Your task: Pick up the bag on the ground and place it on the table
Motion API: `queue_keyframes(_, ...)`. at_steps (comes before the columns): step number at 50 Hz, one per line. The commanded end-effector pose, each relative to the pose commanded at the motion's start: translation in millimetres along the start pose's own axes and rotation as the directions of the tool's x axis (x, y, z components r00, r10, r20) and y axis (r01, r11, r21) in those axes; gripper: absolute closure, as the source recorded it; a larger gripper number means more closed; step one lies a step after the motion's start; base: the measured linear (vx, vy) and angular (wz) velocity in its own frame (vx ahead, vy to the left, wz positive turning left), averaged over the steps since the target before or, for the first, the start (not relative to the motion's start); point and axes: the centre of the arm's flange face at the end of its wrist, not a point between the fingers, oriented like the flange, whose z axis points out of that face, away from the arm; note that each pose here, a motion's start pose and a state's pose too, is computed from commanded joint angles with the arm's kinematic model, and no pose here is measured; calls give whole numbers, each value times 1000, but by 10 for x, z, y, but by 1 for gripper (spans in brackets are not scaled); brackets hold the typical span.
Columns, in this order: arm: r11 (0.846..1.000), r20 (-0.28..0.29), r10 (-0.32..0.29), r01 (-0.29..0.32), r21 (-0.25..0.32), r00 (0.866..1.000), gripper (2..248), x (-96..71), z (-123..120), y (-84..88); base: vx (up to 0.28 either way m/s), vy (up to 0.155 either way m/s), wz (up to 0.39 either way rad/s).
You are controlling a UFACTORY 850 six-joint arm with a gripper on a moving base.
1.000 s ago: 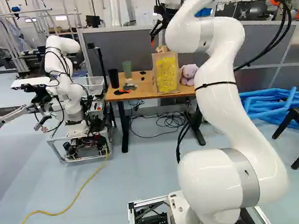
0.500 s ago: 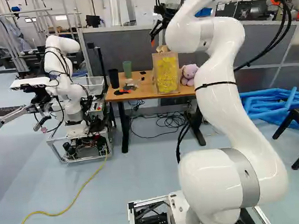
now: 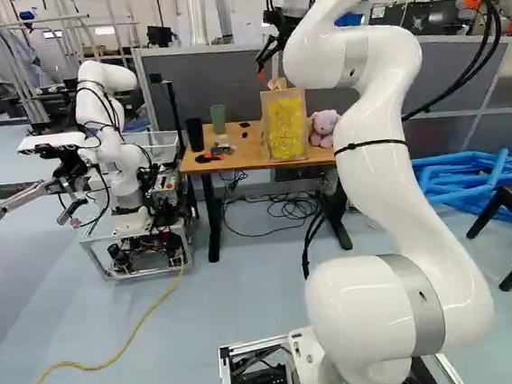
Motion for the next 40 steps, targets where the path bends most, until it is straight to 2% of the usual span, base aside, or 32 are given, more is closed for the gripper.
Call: queue_keyframes(40, 1000, -103, -2, 1, -14, 995, 3, -99, 253, -45, 0, 0, 0)
